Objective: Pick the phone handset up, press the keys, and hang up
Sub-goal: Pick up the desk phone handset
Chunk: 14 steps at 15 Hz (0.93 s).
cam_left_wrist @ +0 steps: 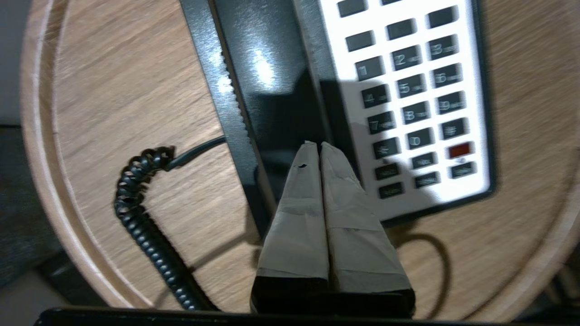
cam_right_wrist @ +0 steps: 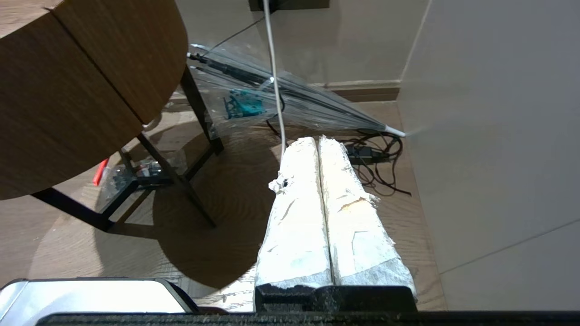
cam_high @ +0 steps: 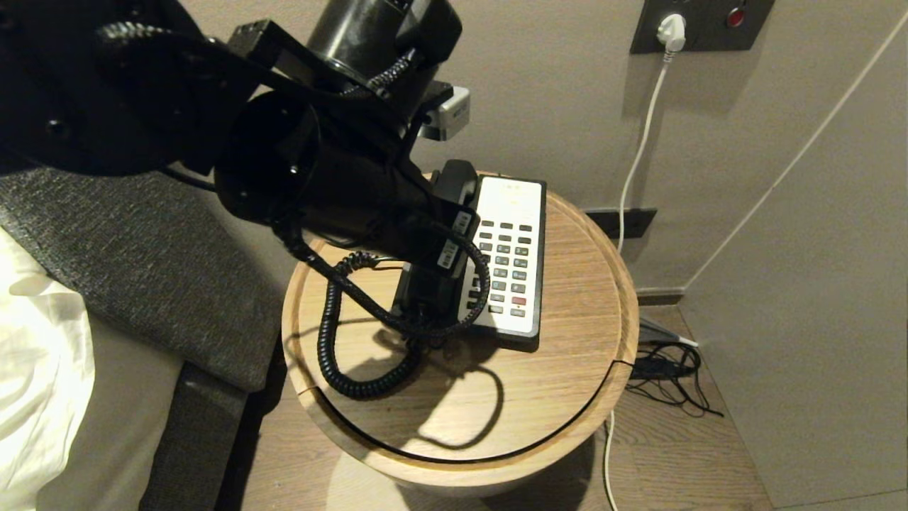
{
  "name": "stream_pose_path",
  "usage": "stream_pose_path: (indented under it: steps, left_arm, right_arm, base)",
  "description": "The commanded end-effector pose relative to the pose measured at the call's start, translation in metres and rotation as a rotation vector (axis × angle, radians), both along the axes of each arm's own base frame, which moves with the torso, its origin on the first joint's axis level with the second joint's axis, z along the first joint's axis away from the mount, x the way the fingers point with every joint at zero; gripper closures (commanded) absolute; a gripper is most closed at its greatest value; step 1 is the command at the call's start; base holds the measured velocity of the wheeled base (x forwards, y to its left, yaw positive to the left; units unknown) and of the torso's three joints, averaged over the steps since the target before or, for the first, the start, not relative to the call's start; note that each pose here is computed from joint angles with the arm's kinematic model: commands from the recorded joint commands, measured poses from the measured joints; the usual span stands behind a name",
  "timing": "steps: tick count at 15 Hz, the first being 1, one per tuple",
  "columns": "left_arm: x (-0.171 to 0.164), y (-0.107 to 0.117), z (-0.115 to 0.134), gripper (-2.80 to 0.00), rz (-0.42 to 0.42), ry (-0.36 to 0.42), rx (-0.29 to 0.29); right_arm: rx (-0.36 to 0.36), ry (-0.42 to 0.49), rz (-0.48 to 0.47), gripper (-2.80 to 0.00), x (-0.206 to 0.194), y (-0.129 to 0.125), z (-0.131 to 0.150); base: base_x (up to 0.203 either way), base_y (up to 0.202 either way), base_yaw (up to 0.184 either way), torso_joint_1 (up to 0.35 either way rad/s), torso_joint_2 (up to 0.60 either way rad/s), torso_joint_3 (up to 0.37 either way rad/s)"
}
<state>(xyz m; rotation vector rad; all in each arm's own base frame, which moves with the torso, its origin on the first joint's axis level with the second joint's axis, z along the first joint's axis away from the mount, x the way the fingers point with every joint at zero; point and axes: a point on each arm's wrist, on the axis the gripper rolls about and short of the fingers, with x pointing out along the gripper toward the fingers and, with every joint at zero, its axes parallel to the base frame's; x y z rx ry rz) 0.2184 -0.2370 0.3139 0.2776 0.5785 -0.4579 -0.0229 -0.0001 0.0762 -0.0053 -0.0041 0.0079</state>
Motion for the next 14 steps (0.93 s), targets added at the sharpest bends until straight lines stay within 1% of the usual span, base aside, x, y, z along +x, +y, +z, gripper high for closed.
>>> stream_pose_path:
  steps: [1,4,6,8,10,12,13,14]
  left_arm:
    - [0.002,-0.003,-0.002,-2.80,0.007,-0.007,0.029]
    - [-0.008,0.000,0.009,-2.80,0.017,-0.049,0.032]
    - [-0.013,0.003,0.014,-2.80,0.017,-0.057,0.021]
    - [-0.012,0.003,0.012,-2.80,0.026,-0.052,0.024]
    - [-0.004,-0.004,0.008,-2.80,0.092,-0.053,0.000]
    - [0.003,-0.012,-0.001,-2.80,0.160,-0.030,-0.036]
    - [0.005,-0.014,-0.005,-2.80,0.185,-0.013,-0.057]
    - [0.008,-0.017,-0.009,-2.80,0.196,-0.004,-0.060]
  right_arm:
    - [-0.001,0.001,0.001,0.00,0.000,0.000,0.000]
    - [-0.001,0.001,0.001,0.00,0.000,0.000,0.000]
    - [-0.001,0.001,0.001,0.00,0.000,0.000,0.000]
    - [-0.001,0.001,0.001,0.00,0.000,0.000,0.000]
    - [-0.001,0.001,0.001,0.00,0.000,0.000,0.000]
    - [-0.001,0.001,0.001,0.00,0.000,0.000,0.000]
    - [-0.001,0.001,0.001,0.00,0.000,0.000,0.000]
    - [-0.001,0.001,0.001,0.00,0.000,0.000,0.000]
  base:
    - [0.000,0.000,0.000,0.000,0.00,0.000]
    - [0.000,0.000,0.000,0.000,0.00,0.000]
    - [0.000,0.000,0.000,0.000,0.00,0.000]
    - [0.000,0.000,0.000,0.000,0.00,0.000]
    - [0.000,0.000,0.000,0.000,0.00,0.000]
    - [0.000,0.000,0.000,0.000,0.00,0.000]
    - [0.000,0.000,0.000,0.000,0.00,0.000]
    - [0.000,0.000,0.000,0.000,0.00,0.000]
